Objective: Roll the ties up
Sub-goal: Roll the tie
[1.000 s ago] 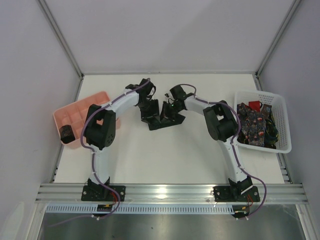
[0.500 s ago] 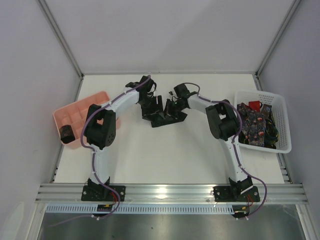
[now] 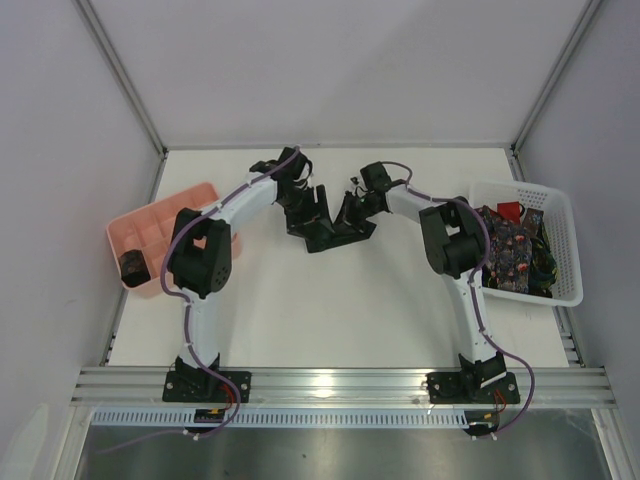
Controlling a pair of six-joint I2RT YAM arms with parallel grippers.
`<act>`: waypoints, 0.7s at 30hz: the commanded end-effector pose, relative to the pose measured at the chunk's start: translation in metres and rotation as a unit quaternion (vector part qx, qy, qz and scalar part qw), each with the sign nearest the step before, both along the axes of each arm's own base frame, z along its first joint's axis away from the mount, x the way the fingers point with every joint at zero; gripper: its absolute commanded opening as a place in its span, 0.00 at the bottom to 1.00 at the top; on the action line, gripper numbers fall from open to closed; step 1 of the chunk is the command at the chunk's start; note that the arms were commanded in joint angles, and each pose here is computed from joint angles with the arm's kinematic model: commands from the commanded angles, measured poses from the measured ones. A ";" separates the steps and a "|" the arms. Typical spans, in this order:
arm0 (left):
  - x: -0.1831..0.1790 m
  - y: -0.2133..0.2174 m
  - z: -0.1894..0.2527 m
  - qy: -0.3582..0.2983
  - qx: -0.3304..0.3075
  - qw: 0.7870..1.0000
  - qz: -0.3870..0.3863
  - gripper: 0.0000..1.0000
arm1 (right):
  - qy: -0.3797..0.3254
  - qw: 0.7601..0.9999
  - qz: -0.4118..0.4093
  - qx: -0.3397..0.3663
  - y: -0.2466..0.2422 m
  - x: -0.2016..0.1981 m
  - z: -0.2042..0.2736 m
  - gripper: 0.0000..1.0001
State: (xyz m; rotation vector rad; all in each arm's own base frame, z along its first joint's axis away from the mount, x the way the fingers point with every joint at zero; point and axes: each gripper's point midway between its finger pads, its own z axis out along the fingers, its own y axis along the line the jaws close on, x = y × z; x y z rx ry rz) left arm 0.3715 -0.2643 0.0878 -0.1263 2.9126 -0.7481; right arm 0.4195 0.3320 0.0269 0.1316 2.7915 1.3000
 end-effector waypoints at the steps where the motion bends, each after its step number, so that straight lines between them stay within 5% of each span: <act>1: 0.020 -0.009 0.019 -0.017 -0.034 0.999 0.015 0.73 | -0.015 1.000 -0.013 0.010 -0.002 0.012 0.012 0.00; 21: 0.040 -0.058 0.011 -0.024 -0.141 0.990 -0.003 0.73 | -0.032 0.996 -0.076 -0.024 -0.072 0.027 0.029 0.00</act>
